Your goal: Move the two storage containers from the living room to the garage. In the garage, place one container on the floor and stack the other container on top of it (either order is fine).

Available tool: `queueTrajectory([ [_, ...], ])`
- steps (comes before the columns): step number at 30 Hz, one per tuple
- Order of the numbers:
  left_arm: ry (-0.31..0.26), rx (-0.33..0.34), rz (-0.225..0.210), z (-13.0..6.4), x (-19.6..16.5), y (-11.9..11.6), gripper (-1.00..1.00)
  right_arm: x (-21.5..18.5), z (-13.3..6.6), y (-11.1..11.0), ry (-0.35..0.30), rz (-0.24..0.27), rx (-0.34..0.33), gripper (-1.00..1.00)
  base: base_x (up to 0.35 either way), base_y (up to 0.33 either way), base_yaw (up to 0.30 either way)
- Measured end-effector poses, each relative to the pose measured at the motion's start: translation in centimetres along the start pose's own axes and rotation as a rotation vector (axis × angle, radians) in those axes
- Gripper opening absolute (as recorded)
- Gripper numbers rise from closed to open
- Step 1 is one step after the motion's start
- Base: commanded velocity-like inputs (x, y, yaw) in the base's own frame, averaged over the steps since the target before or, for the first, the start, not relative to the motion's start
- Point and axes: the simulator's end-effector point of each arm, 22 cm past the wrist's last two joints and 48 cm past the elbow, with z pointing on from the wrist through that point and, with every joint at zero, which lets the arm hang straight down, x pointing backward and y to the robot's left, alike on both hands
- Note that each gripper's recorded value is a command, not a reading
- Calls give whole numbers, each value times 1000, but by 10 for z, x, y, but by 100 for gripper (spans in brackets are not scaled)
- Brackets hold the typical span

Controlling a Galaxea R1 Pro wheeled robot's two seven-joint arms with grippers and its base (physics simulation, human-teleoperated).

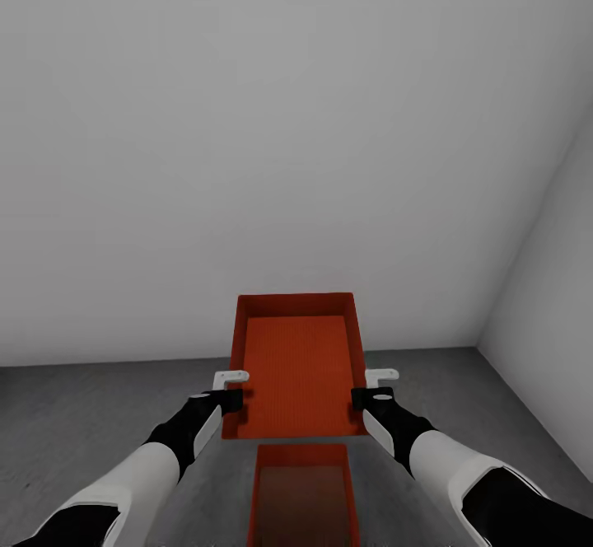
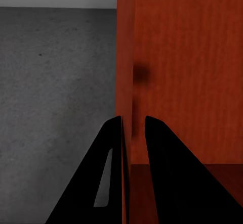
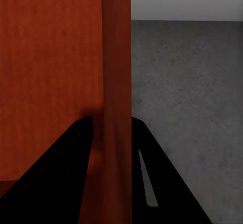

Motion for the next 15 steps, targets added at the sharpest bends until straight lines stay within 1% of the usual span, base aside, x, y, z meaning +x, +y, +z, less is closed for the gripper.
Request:
queueTrajectory([
  [15,24,-1,-1,8,12,1,-100,13,8,2,24,-3,-1,-100,0,0,0],
])
